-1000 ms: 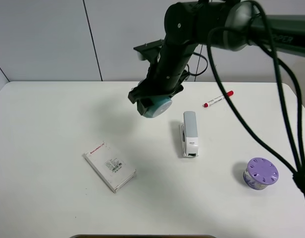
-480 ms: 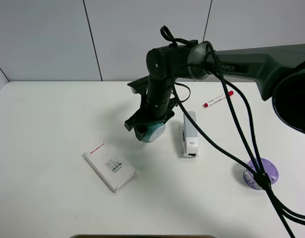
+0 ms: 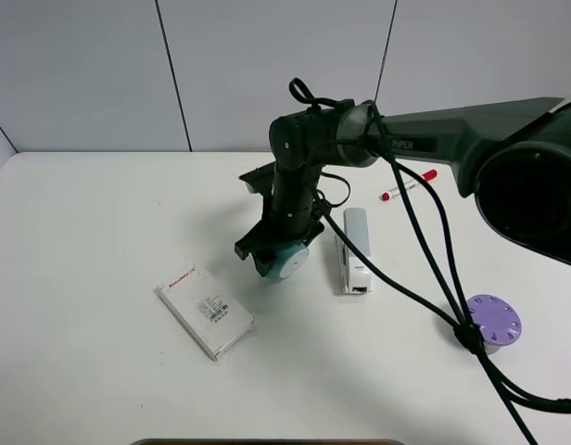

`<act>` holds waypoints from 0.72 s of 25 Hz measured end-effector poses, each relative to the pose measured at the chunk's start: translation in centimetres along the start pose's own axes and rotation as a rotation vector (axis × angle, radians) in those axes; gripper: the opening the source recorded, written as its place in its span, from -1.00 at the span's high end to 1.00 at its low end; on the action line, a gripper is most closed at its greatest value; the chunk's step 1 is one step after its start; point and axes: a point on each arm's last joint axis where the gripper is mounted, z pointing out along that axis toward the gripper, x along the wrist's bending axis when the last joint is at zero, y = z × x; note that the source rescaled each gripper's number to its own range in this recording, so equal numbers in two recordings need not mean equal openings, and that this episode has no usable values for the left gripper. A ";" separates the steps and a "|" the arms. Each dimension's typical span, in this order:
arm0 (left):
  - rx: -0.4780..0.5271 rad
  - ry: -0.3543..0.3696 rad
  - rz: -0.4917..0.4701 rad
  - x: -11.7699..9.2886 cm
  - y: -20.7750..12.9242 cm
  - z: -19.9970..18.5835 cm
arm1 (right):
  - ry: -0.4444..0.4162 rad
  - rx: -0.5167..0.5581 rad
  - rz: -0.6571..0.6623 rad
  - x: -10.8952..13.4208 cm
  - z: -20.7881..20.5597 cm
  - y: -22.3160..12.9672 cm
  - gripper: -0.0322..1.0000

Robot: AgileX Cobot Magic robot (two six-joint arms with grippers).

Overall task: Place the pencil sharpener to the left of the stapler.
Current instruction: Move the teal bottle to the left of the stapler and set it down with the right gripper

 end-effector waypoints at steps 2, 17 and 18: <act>0.000 0.000 0.000 0.0 0.0 0.0 | 0.000 0.001 0.001 0.0 0.3 0.0 0.94; 0.000 0.000 0.000 0.0 0.0 0.0 | -0.015 -0.062 -0.005 -0.2 0.5 0.6 0.94; 0.000 0.000 0.000 0.0 0.0 0.0 | -0.015 -0.059 -0.004 -0.2 0.7 0.6 0.94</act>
